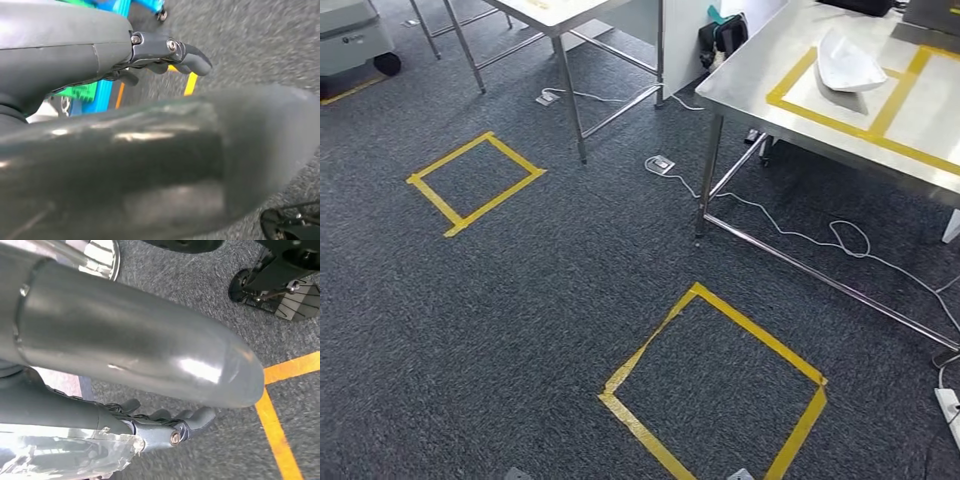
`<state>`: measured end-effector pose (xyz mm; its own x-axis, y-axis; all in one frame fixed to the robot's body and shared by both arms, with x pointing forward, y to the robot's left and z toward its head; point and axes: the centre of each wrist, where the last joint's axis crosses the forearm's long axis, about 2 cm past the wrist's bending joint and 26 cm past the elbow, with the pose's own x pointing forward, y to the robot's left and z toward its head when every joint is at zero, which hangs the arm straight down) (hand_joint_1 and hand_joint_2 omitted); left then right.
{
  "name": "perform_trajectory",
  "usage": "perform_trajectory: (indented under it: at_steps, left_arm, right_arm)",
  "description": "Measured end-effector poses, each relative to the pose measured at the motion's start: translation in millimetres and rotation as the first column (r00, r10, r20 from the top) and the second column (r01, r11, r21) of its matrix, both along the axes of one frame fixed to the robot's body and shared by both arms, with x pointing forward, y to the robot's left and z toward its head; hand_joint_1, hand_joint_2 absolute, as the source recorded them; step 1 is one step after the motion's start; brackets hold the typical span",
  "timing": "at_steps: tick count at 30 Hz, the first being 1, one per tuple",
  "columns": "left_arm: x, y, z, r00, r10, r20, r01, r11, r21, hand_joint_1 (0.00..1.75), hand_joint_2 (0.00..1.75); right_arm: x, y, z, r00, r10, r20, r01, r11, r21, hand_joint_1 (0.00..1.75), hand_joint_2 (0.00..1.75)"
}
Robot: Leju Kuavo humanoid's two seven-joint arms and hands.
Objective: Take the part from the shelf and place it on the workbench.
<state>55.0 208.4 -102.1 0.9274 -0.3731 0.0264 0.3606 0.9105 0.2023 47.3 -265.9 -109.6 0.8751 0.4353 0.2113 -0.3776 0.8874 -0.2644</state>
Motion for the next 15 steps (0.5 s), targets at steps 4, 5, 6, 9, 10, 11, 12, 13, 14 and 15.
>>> perform_trajectory:
  at_steps: [4,5,6,9,10,11,12,13,14,15]
  left_arm:
    - [3.3,-1.5,0.7,1.000,0.021,0.002,-0.021,1.000,-0.011,0.00,0.00]
    - [2.7,-1.6,0.6,1.000,0.029,0.000,-0.029,0.999,-0.015,0.00,0.00]
    - [1.6,-1.6,0.4,0.999,0.039,-0.002,-0.039,0.999,-0.018,0.00,0.00]
    - [1.6,-1.7,0.4,0.998,0.059,0.000,-0.059,0.998,-0.026,0.00,0.00]
    - [2.3,-1.9,0.6,0.998,0.062,0.003,-0.062,0.998,-0.027,0.00,0.00]
    - [2.7,-2.1,0.7,0.998,0.065,0.004,-0.065,0.997,-0.029,0.00,0.00]
    - [2.4,-2.3,0.6,0.998,0.068,0.003,-0.068,0.997,-0.030,0.00,0.00]
    - [1.7,-2.1,0.5,0.997,0.072,0.002,-0.072,0.997,-0.030,0.00,0.00]
    - [1.1,-2.0,0.4,0.997,0.075,0.000,-0.075,0.997,-0.030,0.00,0.00]
    - [0.7,-2.0,0.4,0.997,0.077,-0.001,-0.077,0.997,-0.030,0.00,0.00]
  right_arm:
    - [1.5,-1.2,0.1,1.000,0.004,0.001,-0.004,1.000,-0.002,0.00,0.00]
    - [2.4,-1.3,0.2,1.000,0.005,0.001,-0.005,1.000,-0.003,0.00,0.00]
    - [3.5,-1.3,0.4,1.000,0.007,0.003,-0.007,1.000,-0.003,0.00,0.00]
    - [4.0,-1.2,0.4,1.000,0.010,0.004,-0.010,1.000,-0.003,0.00,0.00]
    - [2.7,-1.2,0.3,1.000,0.010,0.001,-0.010,1.000,-0.003,0.00,0.00]
    - [1.2,-1.2,0.1,1.000,0.011,-0.002,-0.011,1.000,-0.003,0.00,0.00]
    - [0.1,-1.2,-0.1,1.000,0.011,-0.004,-0.011,1.000,-0.003,0.00,0.00]
    - [-0.3,-1.4,-0.1,1.000,0.010,-0.005,-0.011,1.000,-0.003,0.00,0.00]
    - [-0.3,-1.6,-0.1,1.000,0.010,-0.005,-0.010,1.000,-0.004,0.00,0.00]
    - [0.0,-1.8,-0.1,1.000,0.010,-0.004,-0.010,1.000,-0.004,0.00,0.00]
